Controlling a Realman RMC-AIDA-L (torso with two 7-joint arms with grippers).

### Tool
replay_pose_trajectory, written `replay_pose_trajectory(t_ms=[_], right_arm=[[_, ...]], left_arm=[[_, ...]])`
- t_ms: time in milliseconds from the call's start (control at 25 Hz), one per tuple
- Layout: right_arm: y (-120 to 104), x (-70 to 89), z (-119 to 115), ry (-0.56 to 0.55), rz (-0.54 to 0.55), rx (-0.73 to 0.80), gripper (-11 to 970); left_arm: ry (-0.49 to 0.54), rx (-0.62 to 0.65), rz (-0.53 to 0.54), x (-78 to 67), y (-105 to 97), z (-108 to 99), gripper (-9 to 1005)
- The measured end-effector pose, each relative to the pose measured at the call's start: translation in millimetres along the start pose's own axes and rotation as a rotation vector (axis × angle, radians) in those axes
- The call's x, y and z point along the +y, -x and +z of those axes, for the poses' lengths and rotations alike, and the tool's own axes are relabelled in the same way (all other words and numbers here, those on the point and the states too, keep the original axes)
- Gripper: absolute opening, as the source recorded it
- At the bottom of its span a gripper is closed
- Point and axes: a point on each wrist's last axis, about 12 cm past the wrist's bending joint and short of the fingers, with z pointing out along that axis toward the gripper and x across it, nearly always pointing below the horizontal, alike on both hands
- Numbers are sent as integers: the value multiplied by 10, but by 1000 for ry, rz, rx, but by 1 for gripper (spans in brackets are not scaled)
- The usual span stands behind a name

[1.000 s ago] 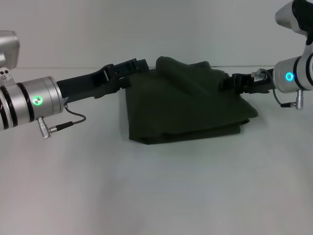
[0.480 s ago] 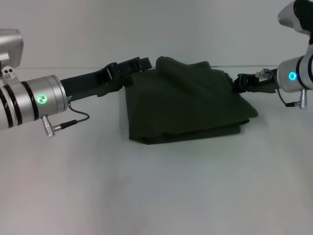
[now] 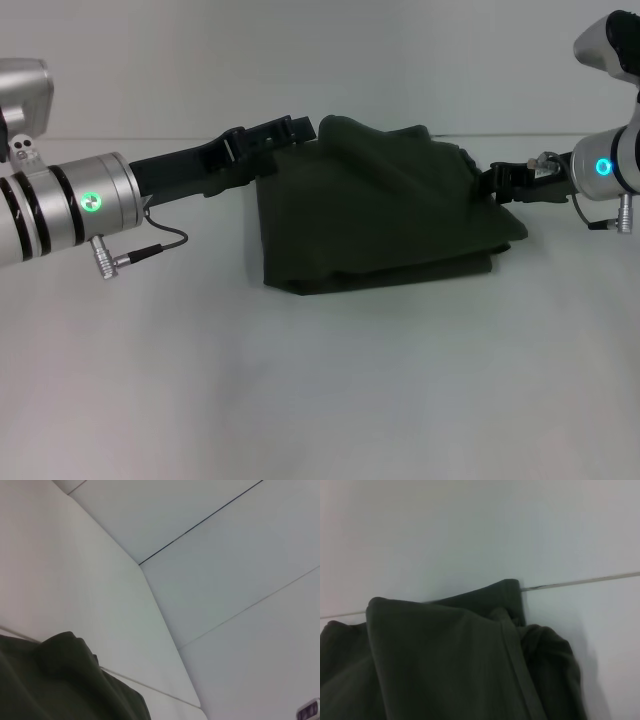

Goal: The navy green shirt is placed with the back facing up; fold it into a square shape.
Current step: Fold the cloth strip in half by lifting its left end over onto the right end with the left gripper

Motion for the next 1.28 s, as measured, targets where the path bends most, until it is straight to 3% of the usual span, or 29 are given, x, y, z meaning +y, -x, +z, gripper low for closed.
replay_pose_trajectory(t_ms=[200,640,1160,1280], right_arm=[[-20,24,16,4,-1,4,438],[-22,89,37,13,-26,-6,429],[28,98,-15,35,-12,-67,20],[63,129,-50,49,-19,-85,21]], left_arm=[[-7,5,-1,-9,-16,8,961],[-5,3,-4,-3,-22,9,961],[-3,-4,-6,0,-16,8,962],[-3,-5,-7,-1,-15,8,962]])
